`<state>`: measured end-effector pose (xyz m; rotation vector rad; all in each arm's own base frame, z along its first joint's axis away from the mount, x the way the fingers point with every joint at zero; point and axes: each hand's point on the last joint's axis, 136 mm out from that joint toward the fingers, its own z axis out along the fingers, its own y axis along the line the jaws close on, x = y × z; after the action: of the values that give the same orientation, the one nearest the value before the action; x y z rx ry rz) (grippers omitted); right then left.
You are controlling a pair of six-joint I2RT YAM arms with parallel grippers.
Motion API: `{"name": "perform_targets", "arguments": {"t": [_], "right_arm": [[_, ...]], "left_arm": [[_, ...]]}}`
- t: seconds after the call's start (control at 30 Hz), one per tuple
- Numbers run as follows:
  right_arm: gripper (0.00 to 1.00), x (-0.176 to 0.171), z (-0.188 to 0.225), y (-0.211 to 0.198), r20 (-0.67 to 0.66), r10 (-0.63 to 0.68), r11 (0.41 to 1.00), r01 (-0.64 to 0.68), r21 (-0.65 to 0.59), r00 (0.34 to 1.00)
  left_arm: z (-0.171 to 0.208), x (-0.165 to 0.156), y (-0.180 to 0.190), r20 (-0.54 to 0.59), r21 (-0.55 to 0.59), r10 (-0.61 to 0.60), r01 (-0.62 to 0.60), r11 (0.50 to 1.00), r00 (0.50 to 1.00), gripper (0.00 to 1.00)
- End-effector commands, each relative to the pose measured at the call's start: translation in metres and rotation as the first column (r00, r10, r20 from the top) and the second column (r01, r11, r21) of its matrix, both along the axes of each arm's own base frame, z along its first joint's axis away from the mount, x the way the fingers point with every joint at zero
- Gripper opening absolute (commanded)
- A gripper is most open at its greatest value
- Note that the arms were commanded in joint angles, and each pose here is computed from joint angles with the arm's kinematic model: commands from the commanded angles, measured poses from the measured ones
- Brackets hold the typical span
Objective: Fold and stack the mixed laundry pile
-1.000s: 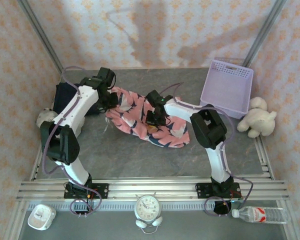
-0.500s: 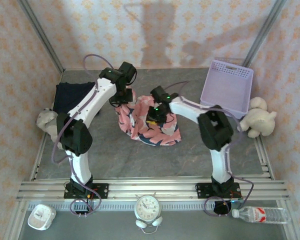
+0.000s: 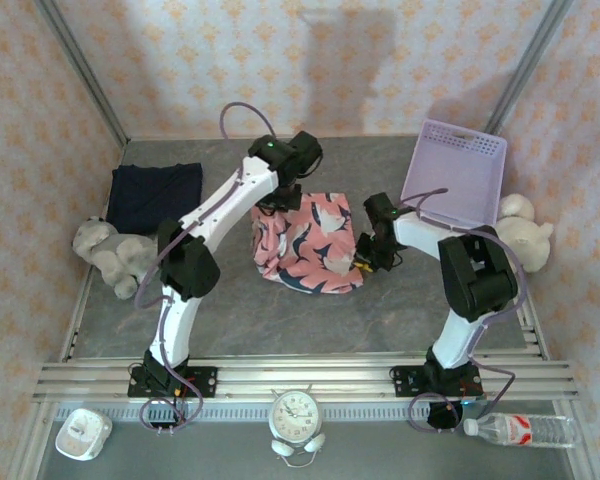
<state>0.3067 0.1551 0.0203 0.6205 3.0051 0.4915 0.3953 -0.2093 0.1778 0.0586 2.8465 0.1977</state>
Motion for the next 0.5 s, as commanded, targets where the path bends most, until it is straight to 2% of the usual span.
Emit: {"name": "perform_targets", "arguments": {"t": [0.0,0.13,0.27,0.3,0.33,0.4,0.47], "right_arm": [[0.13,0.006,-0.014,0.006,0.014,-0.012,1.000,0.012,0.015,1.000],[0.11,0.008,-0.013,0.010,0.018,-0.004,1.000,0.003,0.029,1.000],[0.11,0.010,-0.011,0.010,0.023,0.004,1.000,-0.004,0.026,1.000],[0.11,0.009,-0.011,0.010,0.021,0.003,1.000,-0.004,0.026,1.000],[0.11,0.009,-0.011,0.010,0.021,0.004,1.000,-0.005,0.029,1.000],[0.12,0.009,-0.011,0.010,0.021,0.003,1.000,-0.004,0.026,1.000],[0.15,0.009,-0.008,0.007,0.026,0.006,1.000,-0.006,0.013,1.000]], "left_arm": [[0.005,-0.009,-0.019,-0.004,-0.008,-0.004,0.004,1.000,1.000,0.01],[-0.008,-0.011,-0.059,-0.016,-0.077,-0.037,0.035,0.996,0.999,0.10],[-0.024,-0.020,-0.117,-0.100,-0.303,-0.025,-0.006,0.953,0.995,0.13],[-0.023,-0.020,-0.133,-0.104,-0.361,-0.028,-0.012,0.933,0.994,0.22],[-0.021,-0.020,-0.142,-0.100,-0.393,-0.024,-0.017,0.919,0.995,0.40],[-0.015,-0.017,-0.151,-0.092,-0.436,-0.002,-0.038,0.899,0.996,0.99],[-0.005,-0.009,-0.144,-0.060,-0.437,0.020,-0.045,0.898,0.998,1.00]]}}
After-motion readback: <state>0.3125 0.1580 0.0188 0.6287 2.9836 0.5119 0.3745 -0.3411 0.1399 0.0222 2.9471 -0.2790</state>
